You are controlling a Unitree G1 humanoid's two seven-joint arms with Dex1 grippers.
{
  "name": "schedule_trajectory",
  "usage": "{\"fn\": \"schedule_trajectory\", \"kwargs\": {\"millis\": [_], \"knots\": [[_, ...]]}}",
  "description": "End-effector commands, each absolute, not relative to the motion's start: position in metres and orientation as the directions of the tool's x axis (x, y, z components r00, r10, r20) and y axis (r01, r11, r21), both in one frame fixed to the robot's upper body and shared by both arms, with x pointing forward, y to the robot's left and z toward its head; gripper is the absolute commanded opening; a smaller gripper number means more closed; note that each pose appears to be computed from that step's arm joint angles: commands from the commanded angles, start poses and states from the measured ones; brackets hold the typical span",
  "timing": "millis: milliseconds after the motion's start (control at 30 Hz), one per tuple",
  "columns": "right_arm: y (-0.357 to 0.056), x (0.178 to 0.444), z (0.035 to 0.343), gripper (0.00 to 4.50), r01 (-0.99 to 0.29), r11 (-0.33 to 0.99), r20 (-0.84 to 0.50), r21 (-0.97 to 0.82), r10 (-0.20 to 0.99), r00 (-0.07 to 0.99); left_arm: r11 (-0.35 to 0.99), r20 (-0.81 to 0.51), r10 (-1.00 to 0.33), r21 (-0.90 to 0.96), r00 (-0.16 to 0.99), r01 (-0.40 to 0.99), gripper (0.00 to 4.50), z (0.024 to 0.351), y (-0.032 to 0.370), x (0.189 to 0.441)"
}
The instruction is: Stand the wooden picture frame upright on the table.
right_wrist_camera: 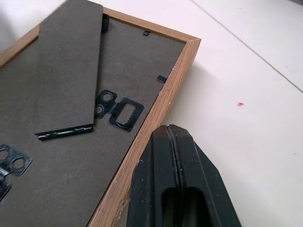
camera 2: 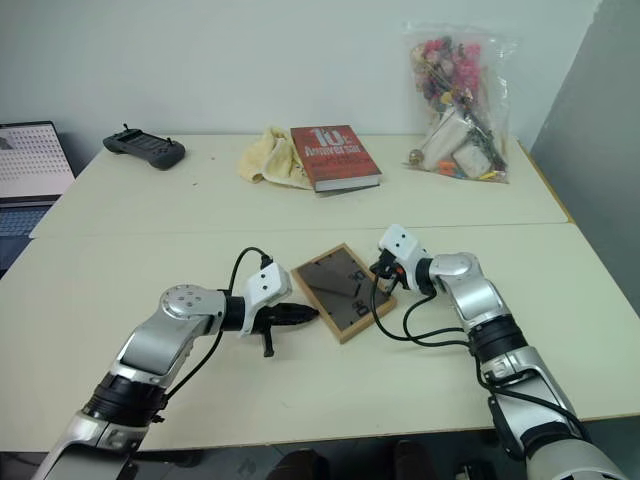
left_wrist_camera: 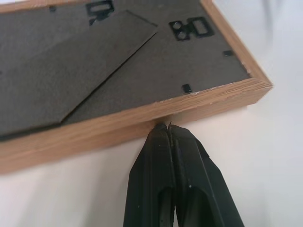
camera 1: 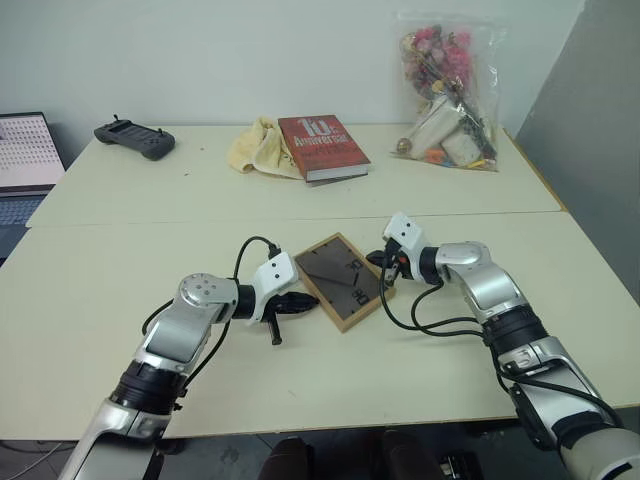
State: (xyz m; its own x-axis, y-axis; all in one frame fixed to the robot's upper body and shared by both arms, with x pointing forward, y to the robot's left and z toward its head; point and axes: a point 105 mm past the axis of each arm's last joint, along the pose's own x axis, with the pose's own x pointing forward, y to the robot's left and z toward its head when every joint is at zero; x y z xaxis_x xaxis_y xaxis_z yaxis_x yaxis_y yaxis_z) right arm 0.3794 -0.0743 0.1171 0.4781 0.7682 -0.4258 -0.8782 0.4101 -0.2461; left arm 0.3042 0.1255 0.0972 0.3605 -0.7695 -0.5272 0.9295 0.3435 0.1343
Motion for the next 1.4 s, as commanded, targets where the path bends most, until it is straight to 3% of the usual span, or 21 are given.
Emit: {"fn": "schedule_trajectory", "kwargs": {"millis": [33, 133, 433, 633, 700, 967, 1167, 1400], "knots": [[-0.056, 0.352, 0.12, 0.0, -0.944, 0.26, -0.431, -0.202, 0.842, 0.324, 0.298, -0.509, -0.798, 0.133, 0.323, 0.945, 0.11, 0.114, 0.12, 0.284], [-0.061, 0.344, 0.116, 0.0, -0.954, 0.24, -0.461, -0.181, 0.836, 0.298, 0.326, -0.555, -0.756, 0.142, 0.348, 0.935, 0.11, 0.108, 0.138, 0.282], [-0.064, 0.33, 0.111, 0.0, -0.971, 0.182, -0.505, -0.158, 0.83, 0.238, 0.42, -0.606, -0.647, 0.224, 0.463, 0.88, 0.11, 0.104, 0.176, 0.309], [-0.092, 0.37, 0.134, 0.0, -0.876, 0.412, -0.428, -0.252, 0.764, 0.482, 0.414, -0.602, -0.654, 0.222, 0.458, 0.883, 0.11, 0.109, 0.177, 0.315], [-0.103, 0.374, 0.137, 0.0, -0.86, 0.433, -0.429, -0.269, 0.746, 0.51, 0.412, -0.605, -0.65, 0.228, 0.46, 0.882, 0.11, 0.108, 0.178, 0.316], [-0.1, 0.348, 0.102, 0.0, -0.93, 0.272, -0.545, -0.248, 0.754, 0.366, 0.431, -0.57, -0.637, 0.297, 0.52, 0.852, 0.11, 0.111, 0.169, 0.348], [-0.081, 0.329, 0.105, 0.0, -0.965, 0.156, -0.518, -0.212, 0.819, 0.247, 0.427, -0.542, -0.649, 0.32, 0.533, 0.846, 0.11, 0.118, 0.159, 0.363], [-0.081, 0.327, 0.107, 0.0, -0.969, 0.166, -0.502, -0.183, 0.831, 0.237, 0.445, -0.519, -0.648, 0.337, 0.558, 0.83, 0.11, 0.118, 0.159, 0.368]]}}
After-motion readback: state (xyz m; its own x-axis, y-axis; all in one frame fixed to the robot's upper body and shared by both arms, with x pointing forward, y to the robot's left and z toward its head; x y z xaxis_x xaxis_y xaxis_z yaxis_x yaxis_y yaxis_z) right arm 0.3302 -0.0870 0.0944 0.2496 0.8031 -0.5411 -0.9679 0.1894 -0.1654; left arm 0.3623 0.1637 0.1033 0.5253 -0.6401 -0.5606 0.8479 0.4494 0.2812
